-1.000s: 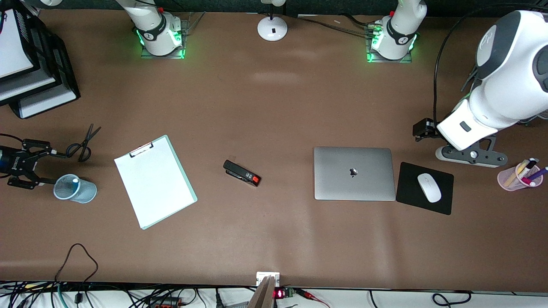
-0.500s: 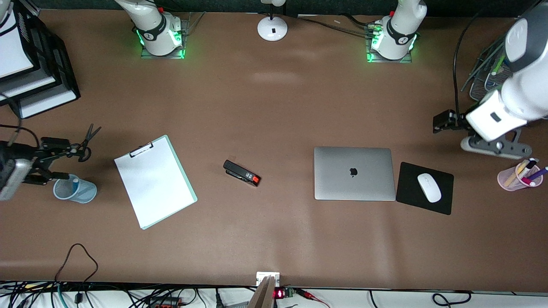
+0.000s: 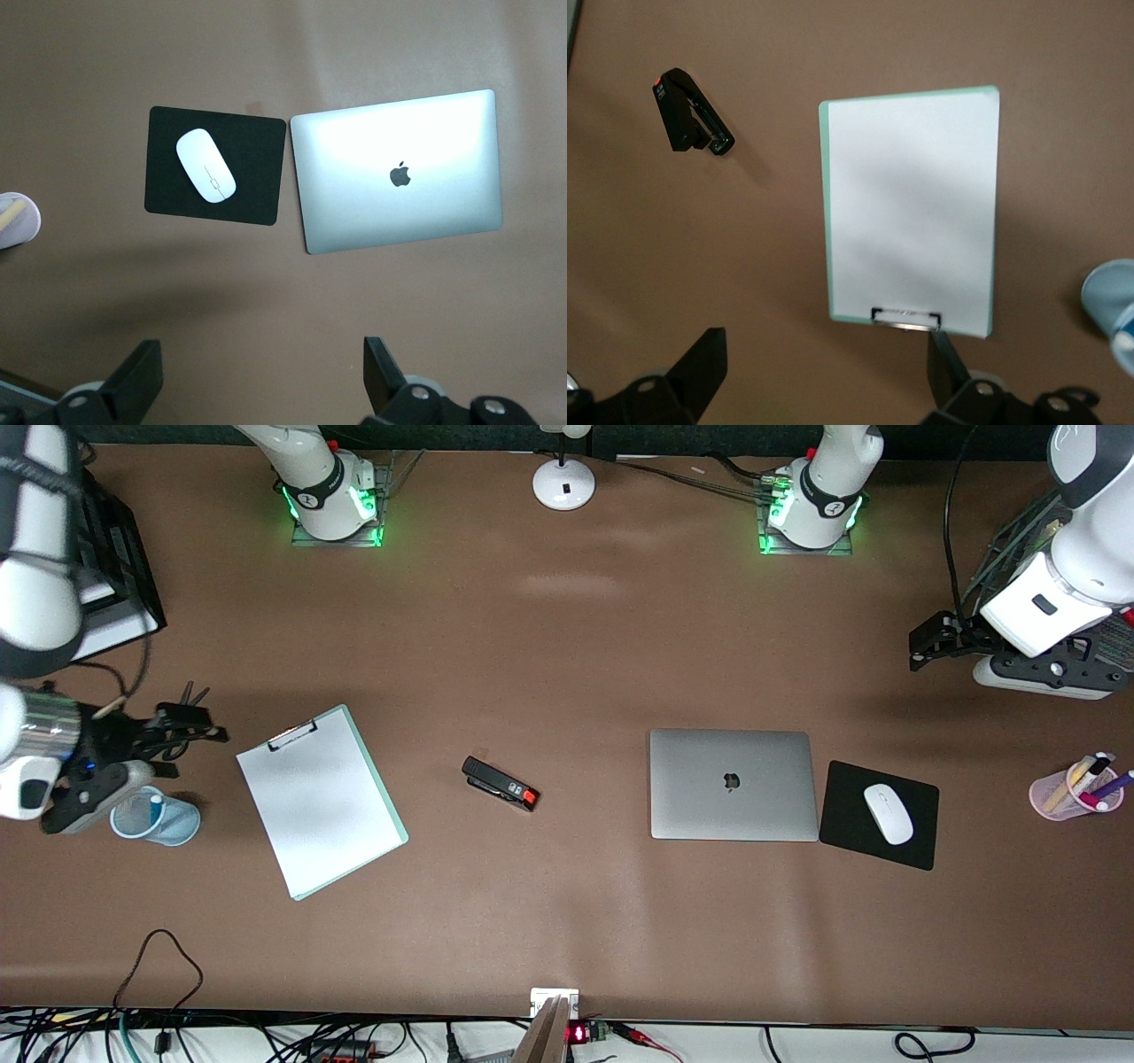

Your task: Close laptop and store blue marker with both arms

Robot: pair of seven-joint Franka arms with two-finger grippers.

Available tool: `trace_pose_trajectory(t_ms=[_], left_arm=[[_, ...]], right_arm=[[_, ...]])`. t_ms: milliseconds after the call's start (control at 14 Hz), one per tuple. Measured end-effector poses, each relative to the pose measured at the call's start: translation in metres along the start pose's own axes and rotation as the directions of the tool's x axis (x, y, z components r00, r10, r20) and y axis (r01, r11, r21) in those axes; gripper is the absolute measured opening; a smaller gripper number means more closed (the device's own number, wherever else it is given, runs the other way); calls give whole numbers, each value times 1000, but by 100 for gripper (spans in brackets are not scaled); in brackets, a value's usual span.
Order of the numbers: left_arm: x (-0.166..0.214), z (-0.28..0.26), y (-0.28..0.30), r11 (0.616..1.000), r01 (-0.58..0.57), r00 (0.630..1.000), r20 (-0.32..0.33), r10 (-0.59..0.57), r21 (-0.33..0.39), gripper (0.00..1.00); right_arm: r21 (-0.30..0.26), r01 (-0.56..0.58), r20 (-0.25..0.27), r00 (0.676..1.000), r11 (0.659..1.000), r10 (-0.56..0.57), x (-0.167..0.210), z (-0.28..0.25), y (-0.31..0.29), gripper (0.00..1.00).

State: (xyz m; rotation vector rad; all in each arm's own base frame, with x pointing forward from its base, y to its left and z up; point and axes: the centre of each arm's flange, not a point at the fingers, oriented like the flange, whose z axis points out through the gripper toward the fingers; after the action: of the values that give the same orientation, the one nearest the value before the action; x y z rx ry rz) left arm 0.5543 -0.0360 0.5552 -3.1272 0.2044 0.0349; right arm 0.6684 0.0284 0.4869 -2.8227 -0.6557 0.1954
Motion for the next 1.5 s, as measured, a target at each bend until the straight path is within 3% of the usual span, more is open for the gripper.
trace_pose_trajectory(t_ms=[143,357,786,929,1286,1500], left_arm=[[4,2,1,1000,-2,1000,6,2,-2,100],[8,9,0,1000,3,1000,20,-2,-17,100],[22,3,-9,999,24,999,27,-23,-48,100],[19,-12,-16,998,35,999,31,-34,-49,100],[18,-28,-13,998,28,999,22,-27,-49,100],[18,-31,-9,999,21,1000,18,-20,-49,100]], right_arm=[[-37,-77,42,996,996,79,-6,-14,-29,100],[-81,-121,61,990,989,126,-27,-40,-43,100],[-178,-176,59,980,968,189,-82,-82,-59,100],[-189,-198,26,978,962,207,-95,-90,-62,100],[-191,-279,-125,958,941,258,-135,-99,-72,100],[-192,-299,-161,949,935,270,-161,-109,-82,100]])
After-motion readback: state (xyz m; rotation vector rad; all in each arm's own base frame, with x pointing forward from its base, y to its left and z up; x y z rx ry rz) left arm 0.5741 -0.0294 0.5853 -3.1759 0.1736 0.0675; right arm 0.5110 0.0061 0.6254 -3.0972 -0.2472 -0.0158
